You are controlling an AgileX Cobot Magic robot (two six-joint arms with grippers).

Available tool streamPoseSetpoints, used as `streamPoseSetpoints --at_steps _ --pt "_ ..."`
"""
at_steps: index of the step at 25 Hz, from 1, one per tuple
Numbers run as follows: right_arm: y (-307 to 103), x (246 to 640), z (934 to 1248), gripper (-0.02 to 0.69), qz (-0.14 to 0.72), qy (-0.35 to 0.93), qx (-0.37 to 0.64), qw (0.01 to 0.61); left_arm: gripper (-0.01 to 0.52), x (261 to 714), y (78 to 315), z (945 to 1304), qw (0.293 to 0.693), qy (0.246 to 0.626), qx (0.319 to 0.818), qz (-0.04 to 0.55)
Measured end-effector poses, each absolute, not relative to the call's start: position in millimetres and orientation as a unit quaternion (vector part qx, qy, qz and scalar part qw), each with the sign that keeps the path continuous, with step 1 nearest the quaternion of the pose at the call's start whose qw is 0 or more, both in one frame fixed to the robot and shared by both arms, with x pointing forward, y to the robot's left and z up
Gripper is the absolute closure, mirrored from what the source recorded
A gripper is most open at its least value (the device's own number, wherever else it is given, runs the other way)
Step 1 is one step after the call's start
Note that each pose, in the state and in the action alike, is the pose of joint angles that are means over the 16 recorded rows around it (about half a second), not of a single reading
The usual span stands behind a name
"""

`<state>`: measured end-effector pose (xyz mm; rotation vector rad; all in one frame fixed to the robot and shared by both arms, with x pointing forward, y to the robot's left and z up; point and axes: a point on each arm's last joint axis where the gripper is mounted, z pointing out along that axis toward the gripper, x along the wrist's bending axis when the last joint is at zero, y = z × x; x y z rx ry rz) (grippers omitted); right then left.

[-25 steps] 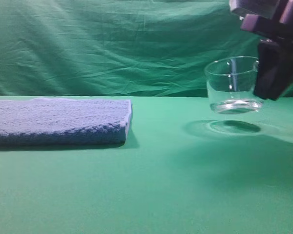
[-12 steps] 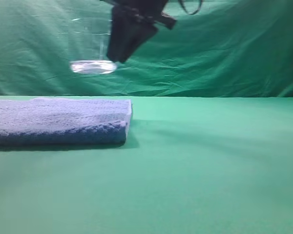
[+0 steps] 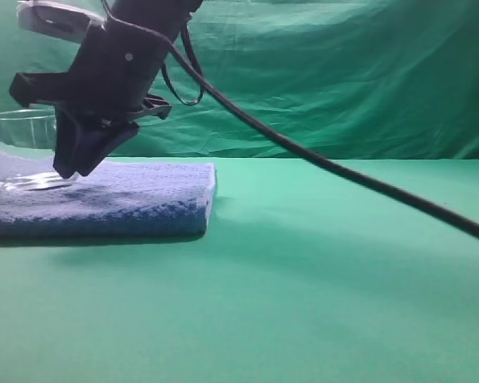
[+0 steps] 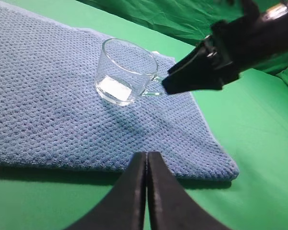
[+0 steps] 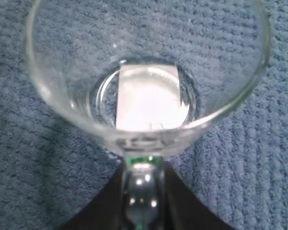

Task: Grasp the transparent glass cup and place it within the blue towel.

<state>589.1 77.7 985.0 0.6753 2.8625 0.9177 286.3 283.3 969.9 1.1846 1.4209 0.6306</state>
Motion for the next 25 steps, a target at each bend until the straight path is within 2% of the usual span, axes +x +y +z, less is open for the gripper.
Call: streamPoseSetpoints --at_steps 4,10,13,19,25 --pt "63 580 1028 0.397 0.299 0.925 0.233 0.024 0.514 286 283 970 0.559 0.603 0.502 0.267" --pt "25 555 1108 0.583 0.298 0.914 0.27 0.045 0.514 286 283 970 0.559 0.603 0.502 0.267" --pt "0 538 1146 0.646 0.301 0.906 0.291 0.065 0.514 286 283 970 0.559 0.603 0.502 0.267" --pt "-52 494 1200 0.665 0.318 0.883 0.327 0.108 0.514 286 283 970 0.559 0.603 0.502 0.267" --pt "-105 440 1220 0.665 0.357 0.862 0.334 0.132 0.514 286 283 970 0.559 0.603 0.502 0.267"
